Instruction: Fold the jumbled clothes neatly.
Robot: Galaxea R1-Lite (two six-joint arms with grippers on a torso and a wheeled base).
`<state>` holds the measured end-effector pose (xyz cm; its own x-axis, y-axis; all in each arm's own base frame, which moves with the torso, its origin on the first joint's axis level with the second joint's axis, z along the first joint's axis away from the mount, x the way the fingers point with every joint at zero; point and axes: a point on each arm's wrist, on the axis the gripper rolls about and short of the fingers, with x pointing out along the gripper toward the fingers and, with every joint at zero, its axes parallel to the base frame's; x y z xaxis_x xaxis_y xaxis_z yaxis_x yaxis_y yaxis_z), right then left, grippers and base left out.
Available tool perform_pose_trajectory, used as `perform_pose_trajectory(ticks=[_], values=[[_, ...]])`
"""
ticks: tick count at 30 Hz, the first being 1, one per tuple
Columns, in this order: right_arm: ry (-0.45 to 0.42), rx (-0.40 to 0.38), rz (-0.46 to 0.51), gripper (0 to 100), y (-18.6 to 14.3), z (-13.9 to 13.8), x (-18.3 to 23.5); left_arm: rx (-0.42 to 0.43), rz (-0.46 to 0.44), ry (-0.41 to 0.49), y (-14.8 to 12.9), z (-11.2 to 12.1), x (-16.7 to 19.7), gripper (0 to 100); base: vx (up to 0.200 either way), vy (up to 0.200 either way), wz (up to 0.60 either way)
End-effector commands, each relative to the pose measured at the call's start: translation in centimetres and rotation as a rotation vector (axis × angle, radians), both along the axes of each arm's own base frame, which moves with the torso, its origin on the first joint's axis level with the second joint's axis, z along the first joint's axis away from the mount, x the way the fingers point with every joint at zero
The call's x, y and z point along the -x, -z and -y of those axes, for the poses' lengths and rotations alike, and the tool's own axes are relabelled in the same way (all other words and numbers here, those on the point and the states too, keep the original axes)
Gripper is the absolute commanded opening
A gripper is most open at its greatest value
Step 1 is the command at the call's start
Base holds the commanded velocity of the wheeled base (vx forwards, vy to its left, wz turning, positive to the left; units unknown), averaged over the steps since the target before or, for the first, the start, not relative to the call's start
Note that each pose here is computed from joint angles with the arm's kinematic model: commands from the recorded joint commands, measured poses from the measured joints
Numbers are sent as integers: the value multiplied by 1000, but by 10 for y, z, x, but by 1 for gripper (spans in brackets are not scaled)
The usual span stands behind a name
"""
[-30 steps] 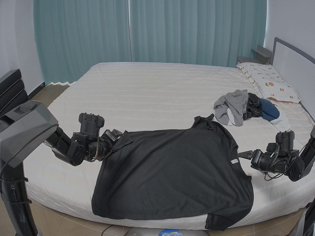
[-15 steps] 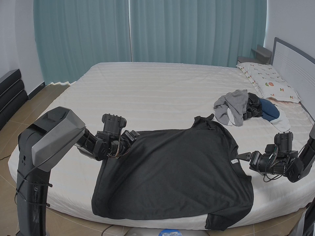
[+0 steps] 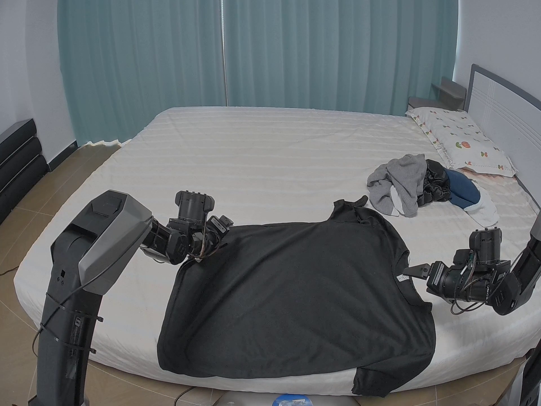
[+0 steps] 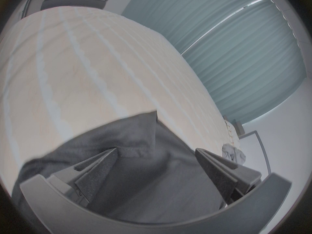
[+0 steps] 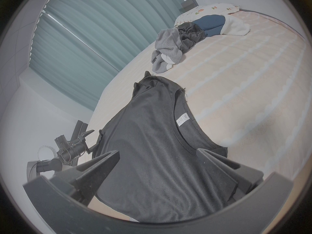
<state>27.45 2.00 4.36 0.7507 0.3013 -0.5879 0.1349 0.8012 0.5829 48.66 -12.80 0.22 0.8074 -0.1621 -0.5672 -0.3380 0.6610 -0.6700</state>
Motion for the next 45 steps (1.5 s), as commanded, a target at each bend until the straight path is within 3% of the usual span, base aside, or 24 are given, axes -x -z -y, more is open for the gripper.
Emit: perform_pose_trajectory(ticks=[1,5,8,12,17,28,33,38,45], values=[[-1,0,0,100,0,0,-1,-19,28,-53,8,-26,-18,100,0,0,0],[1,1,-1,100,1,0,-1,-110,138,-151,-5,-51,-43,100,0,0,0],[1,1,-3,100,1,0,-1,-120,172,-188,-13,-63,-49,100,0,0,0],[2,1,-3,100,1,0,-1,-118,177,-201,-16,-71,-50,100,0,0,0],[1,1,-3,100,1,0,-1,-130,111,-192,-15,-81,-47,100,0,0,0],[1,1,-8,100,2,0,-1,-59,19,-45,-17,-73,-24,100,0,0,0],[1,1,-8,100,2,0,-1,-52,24,-36,-22,-70,-22,100,0,0,0],[-1,0,-8,100,2,0,0,-39,60,-30,-52,-64,-15,100,0,0,0],[1,0,-8,100,2,0,0,-35,54,-4,-56,-50,-8,100,0,0,0]])
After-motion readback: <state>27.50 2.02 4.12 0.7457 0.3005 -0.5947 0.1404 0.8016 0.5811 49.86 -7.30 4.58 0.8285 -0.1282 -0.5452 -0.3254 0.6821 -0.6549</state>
